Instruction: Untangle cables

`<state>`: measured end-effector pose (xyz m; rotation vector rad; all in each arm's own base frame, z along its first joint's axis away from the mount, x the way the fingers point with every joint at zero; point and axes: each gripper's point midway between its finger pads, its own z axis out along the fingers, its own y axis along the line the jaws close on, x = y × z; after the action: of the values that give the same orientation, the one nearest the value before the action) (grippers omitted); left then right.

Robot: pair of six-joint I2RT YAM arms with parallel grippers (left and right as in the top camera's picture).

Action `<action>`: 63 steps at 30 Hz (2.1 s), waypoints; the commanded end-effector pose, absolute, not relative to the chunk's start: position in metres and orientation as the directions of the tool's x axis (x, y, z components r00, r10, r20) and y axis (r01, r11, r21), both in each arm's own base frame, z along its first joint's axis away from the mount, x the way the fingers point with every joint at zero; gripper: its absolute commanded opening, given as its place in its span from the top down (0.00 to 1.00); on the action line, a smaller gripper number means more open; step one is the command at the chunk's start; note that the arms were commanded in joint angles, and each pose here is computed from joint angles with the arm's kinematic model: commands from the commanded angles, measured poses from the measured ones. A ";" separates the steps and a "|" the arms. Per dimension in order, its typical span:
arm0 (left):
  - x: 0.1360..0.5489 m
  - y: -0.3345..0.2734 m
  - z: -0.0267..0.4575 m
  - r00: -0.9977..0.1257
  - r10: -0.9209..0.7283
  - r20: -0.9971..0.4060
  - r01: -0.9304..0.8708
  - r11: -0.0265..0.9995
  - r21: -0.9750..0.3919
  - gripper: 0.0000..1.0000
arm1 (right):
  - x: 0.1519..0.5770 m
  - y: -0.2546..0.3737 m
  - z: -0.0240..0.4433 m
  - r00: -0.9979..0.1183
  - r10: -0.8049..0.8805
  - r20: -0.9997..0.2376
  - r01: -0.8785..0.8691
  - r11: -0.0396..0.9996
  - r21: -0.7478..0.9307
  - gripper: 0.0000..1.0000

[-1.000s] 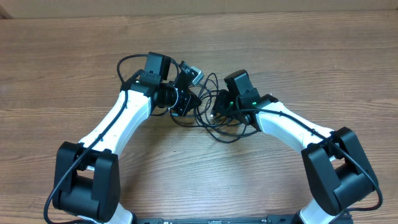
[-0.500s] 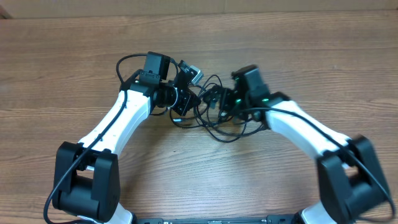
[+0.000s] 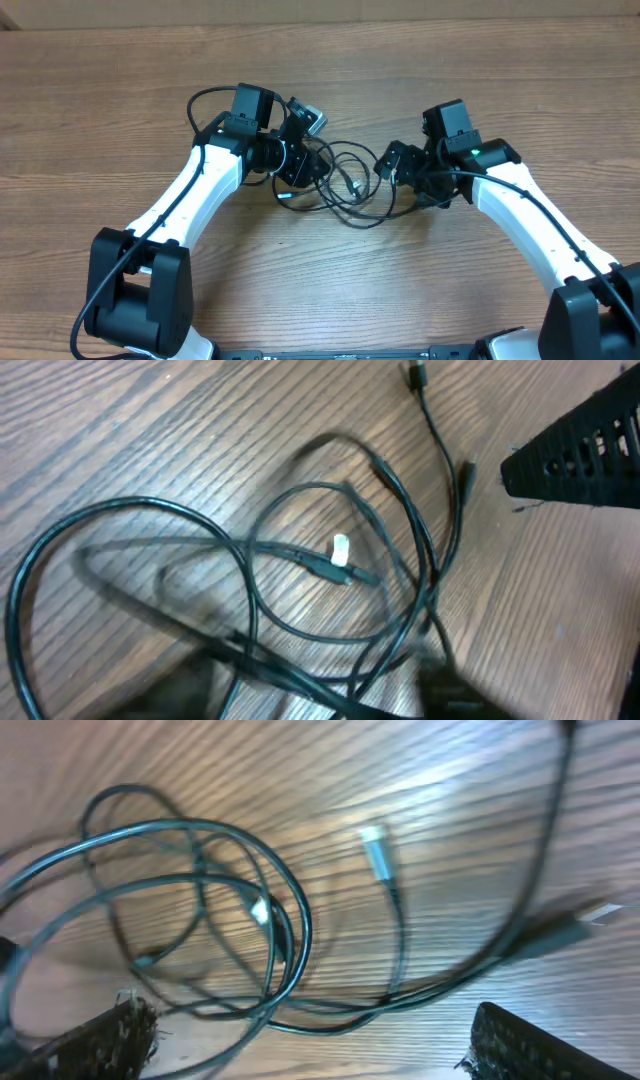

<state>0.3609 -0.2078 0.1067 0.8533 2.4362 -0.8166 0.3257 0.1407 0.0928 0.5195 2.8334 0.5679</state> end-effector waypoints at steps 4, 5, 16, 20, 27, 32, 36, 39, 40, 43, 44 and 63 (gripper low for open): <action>0.373 -0.201 0.117 -0.721 0.389 -0.573 0.641 0.689 -0.338 0.01 | 0.325 0.129 0.079 -0.908 0.386 -0.164 0.311 0.882 0.354 0.00; 0.375 -0.199 0.116 -0.729 0.382 -0.568 0.629 0.703 -0.334 0.00 | 0.326 0.129 0.079 -0.905 0.393 -0.165 0.316 0.879 0.358 0.00; 0.379 -0.195 0.113 -0.774 0.333 -0.539 0.559 0.760 -0.332 0.09 | 0.341 0.123 0.083 -0.864 0.453 -0.219 0.360 0.861 0.360 0.00; 0.375 -0.200 0.112 -0.772 0.346 -0.533 0.568 0.752 -0.334 0.52 | 0.346 0.106 0.080 -0.822 0.503 -0.268 0.424 0.854 0.302 0.00; 0.346 -0.214 0.100 -0.793 0.396 -0.462 0.580 0.723 -0.375 0.96 | 0.346 0.105 0.078 -0.818 0.508 -0.269 0.434 0.852 0.292 0.00; 0.325 -0.235 0.096 -0.809 0.419 -0.412 0.575 0.712 -0.403 0.87 | 0.347 0.093 0.077 -0.805 0.517 -0.289 0.455 0.852 0.257 0.00; 0.331 -0.256 0.104 -0.814 0.366 -0.450 0.555 0.720 -0.417 0.86 | 0.352 0.068 0.077 -0.772 0.567 -0.288 0.510 0.822 0.253 0.00; 0.339 -0.272 0.112 -0.796 0.339 -0.501 0.566 0.710 -0.420 0.82 | 0.352 0.042 0.075 -0.732 0.622 -0.279 0.573 0.783 0.242 0.00; 0.342 -0.274 0.113 -0.793 0.331 -0.511 0.564 0.716 -0.412 0.80 | 0.350 0.037 0.074 -0.726 0.632 -0.271 0.587 0.775 0.235 0.00; 0.352 -0.273 0.109 -0.818 0.265 -0.510 0.490 0.785 -0.379 0.80 | 0.344 0.025 0.072 -0.715 0.653 -0.250 0.617 0.757 0.213 0.00; 0.355 -0.273 0.108 -0.828 0.235 -0.509 0.458 0.808 -0.372 0.80 | 0.344 0.024 0.072 -0.712 0.656 -0.251 0.619 0.755 0.214 0.00; 0.411 -0.289 0.069 -0.844 -0.120 -0.523 0.148 0.885 -0.441 0.73 | 0.345 0.024 0.072 -0.711 0.657 -0.251 0.621 0.754 0.215 0.00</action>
<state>0.4028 -0.2885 0.0620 0.1594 2.5121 -0.6075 0.3460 0.0251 0.0752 0.9871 2.6364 0.1811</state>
